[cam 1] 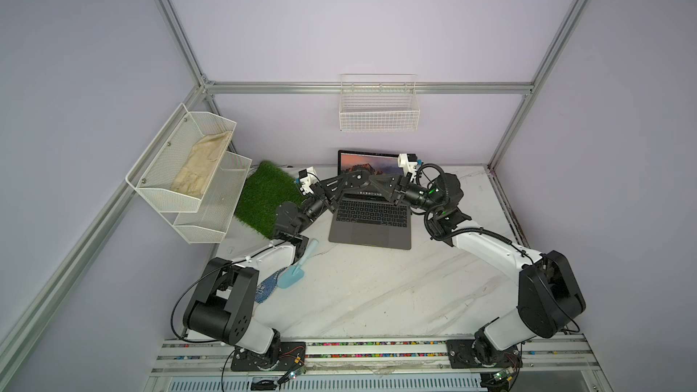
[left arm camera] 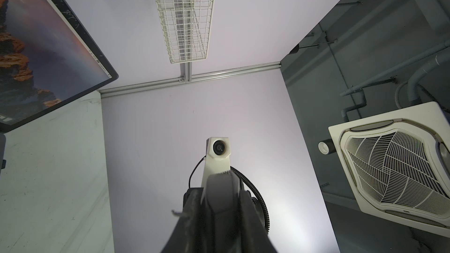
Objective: Insert the wireless mouse receiver into the laptop
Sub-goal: Close the lid on the mouse.
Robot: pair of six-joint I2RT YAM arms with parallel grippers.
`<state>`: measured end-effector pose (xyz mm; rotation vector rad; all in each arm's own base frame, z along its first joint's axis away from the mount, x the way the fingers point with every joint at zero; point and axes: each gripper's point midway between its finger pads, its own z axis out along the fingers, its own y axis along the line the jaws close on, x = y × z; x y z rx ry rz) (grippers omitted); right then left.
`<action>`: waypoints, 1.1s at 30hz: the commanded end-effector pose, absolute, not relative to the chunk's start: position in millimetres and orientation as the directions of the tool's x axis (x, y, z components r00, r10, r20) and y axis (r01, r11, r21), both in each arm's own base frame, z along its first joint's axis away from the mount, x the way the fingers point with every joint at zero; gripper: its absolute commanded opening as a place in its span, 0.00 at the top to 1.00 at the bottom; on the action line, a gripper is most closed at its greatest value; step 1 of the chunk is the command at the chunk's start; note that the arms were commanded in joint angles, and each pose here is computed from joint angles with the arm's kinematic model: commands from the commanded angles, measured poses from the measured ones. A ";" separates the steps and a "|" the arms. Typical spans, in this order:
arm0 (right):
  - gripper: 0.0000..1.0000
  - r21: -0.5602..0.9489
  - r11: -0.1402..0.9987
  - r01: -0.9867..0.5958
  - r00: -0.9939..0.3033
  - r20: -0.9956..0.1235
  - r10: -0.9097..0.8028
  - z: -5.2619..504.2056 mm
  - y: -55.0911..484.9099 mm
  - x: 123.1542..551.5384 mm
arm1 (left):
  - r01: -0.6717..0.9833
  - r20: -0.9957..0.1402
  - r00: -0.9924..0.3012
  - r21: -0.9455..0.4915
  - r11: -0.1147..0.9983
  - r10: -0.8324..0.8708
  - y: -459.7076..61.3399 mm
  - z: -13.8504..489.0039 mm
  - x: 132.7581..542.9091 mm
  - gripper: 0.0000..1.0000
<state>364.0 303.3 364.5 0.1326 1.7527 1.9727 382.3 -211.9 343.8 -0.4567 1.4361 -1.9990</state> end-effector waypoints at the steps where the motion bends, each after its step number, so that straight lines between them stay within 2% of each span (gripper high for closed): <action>1: 0.93 0.966 -0.013 -0.257 -0.870 -0.225 0.439 361.0 300.6 369.1 | 0.431 -0.154 -0.716 -0.865 -0.257 -0.681 -203.0 383.9 364.6 1.00; 12: 0.88 0.955 0.089 -0.283 -0.852 -0.293 0.433 363.2 300.4 373.1 | 0.427 -0.156 -0.720 -0.867 -0.255 -0.677 -203.9 382.4 365.4 1.00; 33: 0.85 0.929 0.177 -0.325 -0.840 -0.369 0.398 373.2 305.1 371.4 | 0.419 -0.168 -0.721 -0.878 -0.230 -0.672 -208.3 378.7 369.3 1.00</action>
